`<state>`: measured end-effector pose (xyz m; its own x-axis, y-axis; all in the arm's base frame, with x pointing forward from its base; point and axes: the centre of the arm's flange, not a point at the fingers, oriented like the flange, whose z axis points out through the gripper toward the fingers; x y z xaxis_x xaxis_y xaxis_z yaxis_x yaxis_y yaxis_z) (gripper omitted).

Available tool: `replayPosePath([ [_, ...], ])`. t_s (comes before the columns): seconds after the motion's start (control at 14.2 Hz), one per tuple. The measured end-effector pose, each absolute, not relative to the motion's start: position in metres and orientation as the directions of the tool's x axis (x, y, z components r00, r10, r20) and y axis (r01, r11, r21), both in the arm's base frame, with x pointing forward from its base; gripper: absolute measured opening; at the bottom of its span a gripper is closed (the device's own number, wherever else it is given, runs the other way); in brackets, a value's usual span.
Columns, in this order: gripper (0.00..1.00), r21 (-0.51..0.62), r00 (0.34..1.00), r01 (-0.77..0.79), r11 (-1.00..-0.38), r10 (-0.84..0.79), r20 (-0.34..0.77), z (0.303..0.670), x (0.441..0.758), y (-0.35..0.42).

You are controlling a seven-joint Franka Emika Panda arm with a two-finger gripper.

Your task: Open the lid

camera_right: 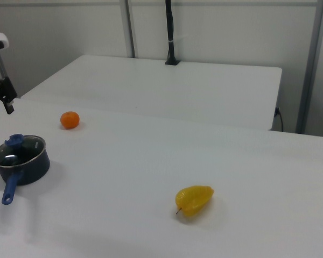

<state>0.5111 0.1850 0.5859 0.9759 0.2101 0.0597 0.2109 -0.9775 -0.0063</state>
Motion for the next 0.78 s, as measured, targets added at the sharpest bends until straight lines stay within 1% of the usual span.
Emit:
replayPosePath([
  [0.21, 1.0, -0.011, 0.962, 0.255, -0.967, 0.253, 0.104, 0.555, 0.502, 0.208],
  [0.49, 1.0, -0.022, 0.944, 0.279, -0.96, 0.27, 0.189, 0.505, 0.5, 0.221],
  [0.71, 1.0, -0.037, 0.919, 0.288, -0.957, 0.265, 0.294, 0.468, 0.498, 0.223],
  [0.78, 1.0, -0.039, 0.915, 0.288, -0.957, 0.263, 0.307, 0.46, 0.498, 0.223],
])
